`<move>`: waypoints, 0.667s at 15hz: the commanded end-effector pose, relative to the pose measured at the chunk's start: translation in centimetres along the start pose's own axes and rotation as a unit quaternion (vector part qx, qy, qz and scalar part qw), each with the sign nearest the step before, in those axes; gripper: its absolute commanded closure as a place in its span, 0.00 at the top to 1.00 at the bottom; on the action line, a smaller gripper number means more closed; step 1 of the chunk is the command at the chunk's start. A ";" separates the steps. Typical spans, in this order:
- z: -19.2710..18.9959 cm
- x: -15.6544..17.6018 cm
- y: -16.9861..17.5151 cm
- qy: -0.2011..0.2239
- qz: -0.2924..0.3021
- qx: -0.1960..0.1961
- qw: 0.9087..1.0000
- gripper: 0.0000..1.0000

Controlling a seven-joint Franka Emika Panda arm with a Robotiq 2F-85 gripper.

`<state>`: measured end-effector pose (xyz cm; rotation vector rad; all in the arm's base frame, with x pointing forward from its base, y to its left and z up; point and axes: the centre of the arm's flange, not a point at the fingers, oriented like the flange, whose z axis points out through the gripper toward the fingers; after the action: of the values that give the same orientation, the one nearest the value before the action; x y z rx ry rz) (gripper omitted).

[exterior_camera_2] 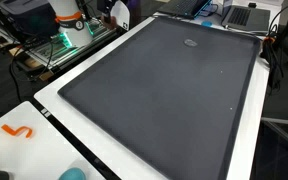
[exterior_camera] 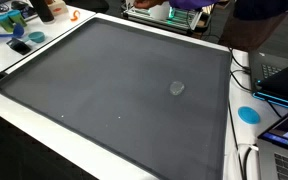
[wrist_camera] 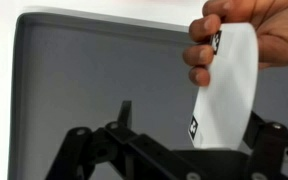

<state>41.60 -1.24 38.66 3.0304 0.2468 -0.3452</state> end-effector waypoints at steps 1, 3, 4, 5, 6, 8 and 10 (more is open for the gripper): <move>0.0 0.0 0.0 0.000 0.000 0.000 1.000 0.75; 0.0 0.0 0.0 0.000 -0.001 -0.001 1.000 0.68; 0.0 0.0 0.0 0.000 -0.002 -0.002 1.000 0.58; 0.0 0.0 0.0 0.000 -0.002 -0.002 1.000 0.50; 0.0 0.0 -0.1 0.000 -0.003 -0.003 1.000 0.42; 0.0 0.0 -0.2 0.000 -0.005 -0.003 1.000 0.28; 0.0 0.0 -0.3 0.001 -0.008 -0.004 1.000 0.12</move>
<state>41.61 -1.03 38.66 3.0290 0.2542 -0.3448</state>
